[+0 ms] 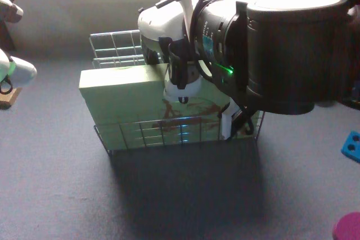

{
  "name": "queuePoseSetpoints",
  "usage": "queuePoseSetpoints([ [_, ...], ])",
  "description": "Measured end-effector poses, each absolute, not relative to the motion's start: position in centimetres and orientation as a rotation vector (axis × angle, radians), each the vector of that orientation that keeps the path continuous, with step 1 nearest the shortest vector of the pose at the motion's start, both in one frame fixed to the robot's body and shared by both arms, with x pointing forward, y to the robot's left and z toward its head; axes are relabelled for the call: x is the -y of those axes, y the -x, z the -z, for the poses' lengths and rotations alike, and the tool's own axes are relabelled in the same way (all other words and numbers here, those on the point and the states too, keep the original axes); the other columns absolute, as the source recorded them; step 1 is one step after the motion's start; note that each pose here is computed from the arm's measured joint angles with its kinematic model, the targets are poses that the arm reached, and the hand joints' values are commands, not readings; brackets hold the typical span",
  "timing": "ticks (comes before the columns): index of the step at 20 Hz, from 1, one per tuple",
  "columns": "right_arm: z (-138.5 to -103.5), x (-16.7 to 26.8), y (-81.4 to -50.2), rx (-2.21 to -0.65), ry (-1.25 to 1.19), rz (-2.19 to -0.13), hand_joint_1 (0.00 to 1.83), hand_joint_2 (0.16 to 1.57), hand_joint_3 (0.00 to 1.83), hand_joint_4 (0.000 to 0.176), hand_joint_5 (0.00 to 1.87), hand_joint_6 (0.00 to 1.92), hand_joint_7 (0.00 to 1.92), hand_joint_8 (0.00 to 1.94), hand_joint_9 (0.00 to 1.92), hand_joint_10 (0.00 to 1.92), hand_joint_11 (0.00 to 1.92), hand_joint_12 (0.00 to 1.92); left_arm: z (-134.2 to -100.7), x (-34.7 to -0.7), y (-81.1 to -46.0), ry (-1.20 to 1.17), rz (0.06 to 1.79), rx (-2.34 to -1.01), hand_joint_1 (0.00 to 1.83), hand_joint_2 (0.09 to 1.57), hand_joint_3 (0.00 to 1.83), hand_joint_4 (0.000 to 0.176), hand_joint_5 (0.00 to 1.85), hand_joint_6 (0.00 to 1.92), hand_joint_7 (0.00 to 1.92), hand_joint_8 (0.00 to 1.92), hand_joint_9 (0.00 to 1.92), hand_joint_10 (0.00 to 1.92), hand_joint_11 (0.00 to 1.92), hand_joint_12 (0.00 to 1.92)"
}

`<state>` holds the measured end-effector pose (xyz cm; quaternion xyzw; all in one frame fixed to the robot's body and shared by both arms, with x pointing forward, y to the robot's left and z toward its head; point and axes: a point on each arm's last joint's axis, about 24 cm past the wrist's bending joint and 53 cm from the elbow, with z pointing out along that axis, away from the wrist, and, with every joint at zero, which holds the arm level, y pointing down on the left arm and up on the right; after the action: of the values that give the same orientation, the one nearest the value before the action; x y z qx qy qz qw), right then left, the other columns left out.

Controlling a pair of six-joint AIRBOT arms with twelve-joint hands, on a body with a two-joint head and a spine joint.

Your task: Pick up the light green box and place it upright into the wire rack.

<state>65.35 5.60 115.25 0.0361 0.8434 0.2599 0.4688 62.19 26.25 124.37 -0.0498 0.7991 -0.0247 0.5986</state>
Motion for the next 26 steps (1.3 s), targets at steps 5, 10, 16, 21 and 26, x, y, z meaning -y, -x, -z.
queuePoseSetpoints([
  [5, -115.3, -5.6, -65.3, -2.068, -0.087, -0.636, 1.09, 1.20, 0.00, 0.000, 0.80, 1.23, 0.73, 0.85, 0.63, 0.85, 0.54, 1.36, -124.6, -26.3, -62.3, 0.144, 0.078, -1.841, 0.31, 1.12, 0.00, 0.106, 0.39, 0.01, 0.25, 0.00, 0.26, 0.00, 0.00, 0.79],
  [10, -115.3, -5.4, -65.4, -2.066, -0.087, -0.632, 0.97, 1.11, 0.00, 0.000, 0.72, 0.03, 0.71, 0.11, 0.56, 0.50, 0.42, 1.30, -124.8, -25.7, -62.3, 0.163, 0.116, -1.830, 0.31, 1.12, 0.00, 0.106, 0.39, 0.01, 0.25, 0.00, 0.26, 0.00, 0.00, 0.79],
  [16, -117.6, -3.7, -65.0, -2.029, -0.096, -0.650, 0.82, 0.97, 0.00, 0.000, 0.44, 0.00, 0.53, 0.00, 0.42, 0.07, 0.08, 1.20, -124.9, -24.1, -62.0, 0.177, 0.179, -1.801, 0.31, 1.12, 0.00, 0.106, 0.40, 0.00, 0.26, 0.00, 0.26, 0.00, 0.01, 0.79],
  [21, -119.6, -0.2, -64.2, -1.994, -0.145, -0.725, 0.73, 0.90, 0.00, 0.000, 0.37, 0.00, 0.41, 0.00, 0.32, 0.01, 0.00, 1.12, -124.6, -23.0, -61.9, 0.170, 0.208, -1.809, 0.32, 1.13, 0.00, 0.106, 0.41, 0.00, 0.26, 0.00, 0.25, 0.00, 0.01, 0.80],
  [26, -122.0, 4.1, -62.5, -1.906, -0.093, -0.712, 0.73, 0.90, 0.00, 0.000, 0.38, 0.00, 0.42, 0.01, 0.33, 0.01, 0.00, 1.17, -124.2, -21.4, -61.7, 0.137, 0.242, -1.822, 0.32, 1.13, 0.00, 0.105, 0.41, 0.00, 0.26, 0.00, 0.25, 0.00, 0.00, 0.80],
])
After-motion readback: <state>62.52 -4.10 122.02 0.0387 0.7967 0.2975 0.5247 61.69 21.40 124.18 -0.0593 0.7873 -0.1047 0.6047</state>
